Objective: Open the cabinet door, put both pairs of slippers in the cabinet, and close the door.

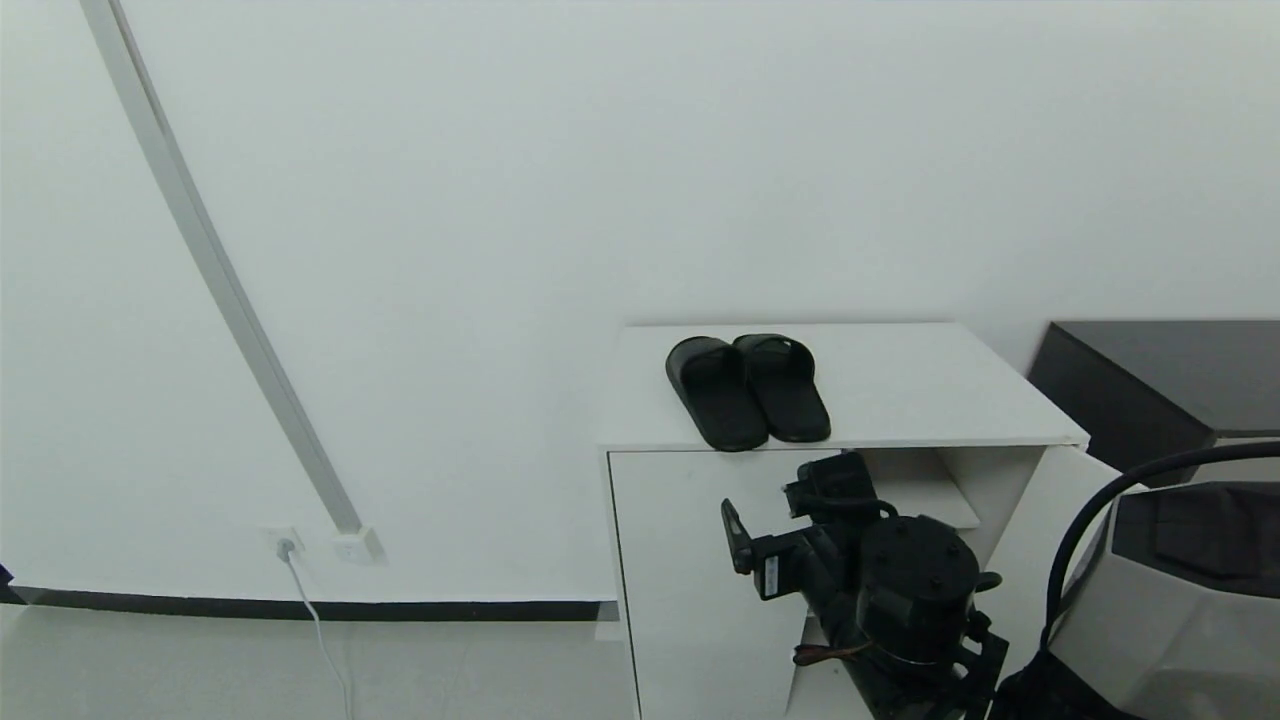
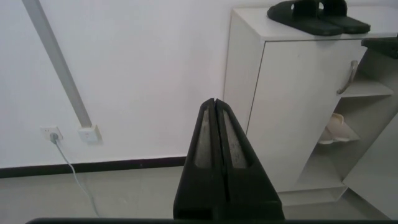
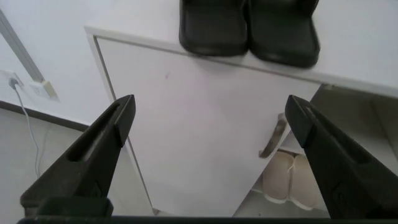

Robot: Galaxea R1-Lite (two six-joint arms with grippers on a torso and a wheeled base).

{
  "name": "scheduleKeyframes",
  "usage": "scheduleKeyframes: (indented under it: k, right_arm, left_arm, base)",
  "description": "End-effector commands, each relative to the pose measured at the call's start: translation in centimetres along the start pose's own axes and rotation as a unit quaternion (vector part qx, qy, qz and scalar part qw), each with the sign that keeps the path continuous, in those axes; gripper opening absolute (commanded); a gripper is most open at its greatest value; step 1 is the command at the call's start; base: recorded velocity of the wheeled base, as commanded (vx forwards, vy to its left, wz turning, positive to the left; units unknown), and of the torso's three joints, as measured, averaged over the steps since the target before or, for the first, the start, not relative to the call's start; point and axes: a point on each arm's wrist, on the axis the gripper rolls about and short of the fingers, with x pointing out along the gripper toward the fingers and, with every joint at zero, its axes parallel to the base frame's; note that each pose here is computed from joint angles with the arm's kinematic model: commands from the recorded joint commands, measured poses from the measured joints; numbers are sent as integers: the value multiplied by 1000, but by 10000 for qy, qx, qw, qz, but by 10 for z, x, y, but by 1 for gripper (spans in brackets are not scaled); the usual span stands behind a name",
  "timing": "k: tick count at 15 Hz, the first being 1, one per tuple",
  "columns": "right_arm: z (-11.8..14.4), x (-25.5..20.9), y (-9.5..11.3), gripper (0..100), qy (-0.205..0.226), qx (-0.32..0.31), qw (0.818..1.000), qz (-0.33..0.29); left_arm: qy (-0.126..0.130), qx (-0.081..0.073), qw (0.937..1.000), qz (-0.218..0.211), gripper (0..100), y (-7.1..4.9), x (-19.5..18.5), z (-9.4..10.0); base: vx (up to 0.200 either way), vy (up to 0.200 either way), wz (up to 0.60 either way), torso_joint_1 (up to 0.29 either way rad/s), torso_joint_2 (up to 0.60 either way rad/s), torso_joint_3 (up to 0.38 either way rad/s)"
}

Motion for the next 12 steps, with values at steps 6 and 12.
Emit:
scheduleKeyframes:
  k: [6, 12]
  right_arm:
    - [-6, 3, -4, 100, 77, -151, 9998, -62]
    - [19, 47, -14, 100, 265, -147, 9986, -438]
  left_arm:
    - [6, 0, 10000, 2, 0, 0, 0, 0]
    - [6, 15, 10000, -29, 0, 0, 0, 0]
  base:
    - [0, 0, 0, 187, -408, -223]
    - [0, 0, 0, 4, -8, -4]
